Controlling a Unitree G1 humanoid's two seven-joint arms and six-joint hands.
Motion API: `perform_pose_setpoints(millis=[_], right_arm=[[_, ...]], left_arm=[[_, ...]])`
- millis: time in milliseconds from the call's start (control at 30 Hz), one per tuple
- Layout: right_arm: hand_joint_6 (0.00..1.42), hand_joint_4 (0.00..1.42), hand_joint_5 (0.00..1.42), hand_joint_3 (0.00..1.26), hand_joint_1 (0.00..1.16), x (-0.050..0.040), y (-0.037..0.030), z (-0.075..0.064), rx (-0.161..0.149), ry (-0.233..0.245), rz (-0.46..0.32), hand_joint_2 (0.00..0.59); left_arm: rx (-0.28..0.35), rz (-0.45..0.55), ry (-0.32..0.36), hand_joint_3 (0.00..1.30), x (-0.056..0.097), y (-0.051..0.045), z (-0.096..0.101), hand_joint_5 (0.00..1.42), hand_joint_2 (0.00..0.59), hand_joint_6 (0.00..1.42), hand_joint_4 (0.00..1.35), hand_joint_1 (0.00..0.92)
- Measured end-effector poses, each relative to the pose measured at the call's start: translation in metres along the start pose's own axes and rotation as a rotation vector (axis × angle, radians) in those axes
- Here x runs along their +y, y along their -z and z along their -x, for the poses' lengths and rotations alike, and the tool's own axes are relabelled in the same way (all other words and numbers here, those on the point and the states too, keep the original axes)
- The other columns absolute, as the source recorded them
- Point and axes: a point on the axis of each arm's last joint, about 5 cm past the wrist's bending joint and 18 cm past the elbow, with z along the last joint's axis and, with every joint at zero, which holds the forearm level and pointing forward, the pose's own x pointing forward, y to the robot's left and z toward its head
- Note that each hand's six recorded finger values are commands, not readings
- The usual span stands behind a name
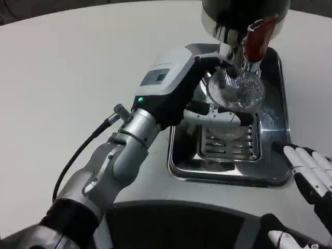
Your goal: Grasp the cup under the faucet to collect the drink, then remove the cup.
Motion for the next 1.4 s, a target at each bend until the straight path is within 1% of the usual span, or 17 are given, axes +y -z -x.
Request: perform_pose_setpoints(millis=[333,533,567,667,767,800,867,933,967,1000,1133,1200,1267,1400], right_arm=[[0.00,0.00,0.00,0.00,0.23,0.0003,0.0010,-0.0022,0.004,0.002,-0.006,0.411],[0.00,0.00,0.00,0.00,0.23,0.0007,0.0019,-0.0031,0.008,-0.004,-0.008,0.411],[0.00,0.00,0.00,0.00,0.23,0.0006,0.0018,-0.0032,0.007,-0.004,-0.008,0.411],[0.00,0.00,0.00,0.00,0.23,0.0008,0.0018,-0.0035,0.007,-0.006,-0.010,0.410],[0.00,0.00,0.00,0.00,0.23,0.0008,0.0019,-0.0038,0.010,-0.009,-0.013,0.410],[0.00,0.00,0.00,0.01,0.23,0.0007,0.0019,-0.0040,0.011,-0.010,-0.014,0.410],[0.00,0.00,0.00,0.01,0.23,0.0006,0.0019,-0.0043,0.010,-0.009,-0.014,0.410],[0.00,0.00,0.00,0.01,0.23,0.0005,0.0020,-0.0044,0.011,-0.008,-0.014,0.410],[0.00,0.00,0.00,0.01,0.23,0.0005,0.0020,-0.0044,0.012,-0.009,-0.014,0.410],[0.00,0.00,0.00,0.02,0.23,0.0005,0.0021,-0.0043,0.012,-0.009,-0.015,0.416],[0.00,0.00,0.00,0.02,0.24,0.0005,0.0021,-0.0043,0.013,-0.008,-0.019,0.419],[0.00,0.00,0.00,0.02,0.24,0.0005,0.0022,-0.0043,0.013,-0.008,-0.019,0.417],[0.00,0.00,0.00,0.03,0.25,0.0005,0.0022,-0.0044,0.012,-0.008,-0.021,0.426],[0.00,0.00,0.00,0.03,0.26,0.0003,0.0021,-0.0047,0.008,-0.006,-0.028,0.429]], left_arm=[[-0.008,0.004,0.007,1.05,-0.0012,-0.0006,-0.0032,1.36,0.000,1.42,1.17,0.517],[-0.013,0.006,0.012,1.01,-0.0016,-0.0009,-0.0045,1.31,0.000,1.42,1.11,0.524],[-0.013,0.006,0.012,0.95,-0.0015,-0.0008,-0.0045,1.27,0.000,1.42,1.05,0.517],[-0.015,0.005,0.014,0.88,-0.0014,-0.0009,-0.0051,1.19,0.000,1.41,0.96,0.487],[-0.018,0.004,0.016,0.83,-0.0016,-0.0014,-0.0055,1.16,0.000,1.41,0.90,0.463],[-0.019,0.004,0.017,0.79,-0.0017,-0.0015,-0.0056,1.13,0.003,1.41,0.86,0.449],[-0.019,0.004,0.018,0.75,-0.0017,-0.0017,-0.0057,1.09,0.006,1.40,0.79,0.413],[-0.020,0.005,0.019,0.71,-0.0017,-0.0017,-0.0057,1.06,0.021,1.40,0.74,0.372],[-0.020,0.005,0.019,0.65,-0.0017,-0.0017,-0.0057,1.03,0.037,1.39,0.68,0.337],[-0.019,0.005,0.020,0.63,-0.0017,-0.0017,-0.0057,1.00,0.044,1.38,0.65,0.318],[-0.021,0.004,0.026,0.58,-0.0015,-0.0019,-0.0057,0.89,0.055,1.31,0.53,0.258],[-0.022,0.003,0.026,0.54,-0.0012,-0.0018,-0.0057,0.82,0.052,1.24,0.47,0.231],[-0.023,0.001,0.027,0.52,-0.0005,-0.0017,-0.0056,0.77,0.053,1.22,0.43,0.219],[-0.027,-0.003,0.029,0.50,0.0007,-0.0017,-0.0055,0.72,0.059,1.19,0.39,0.216]])
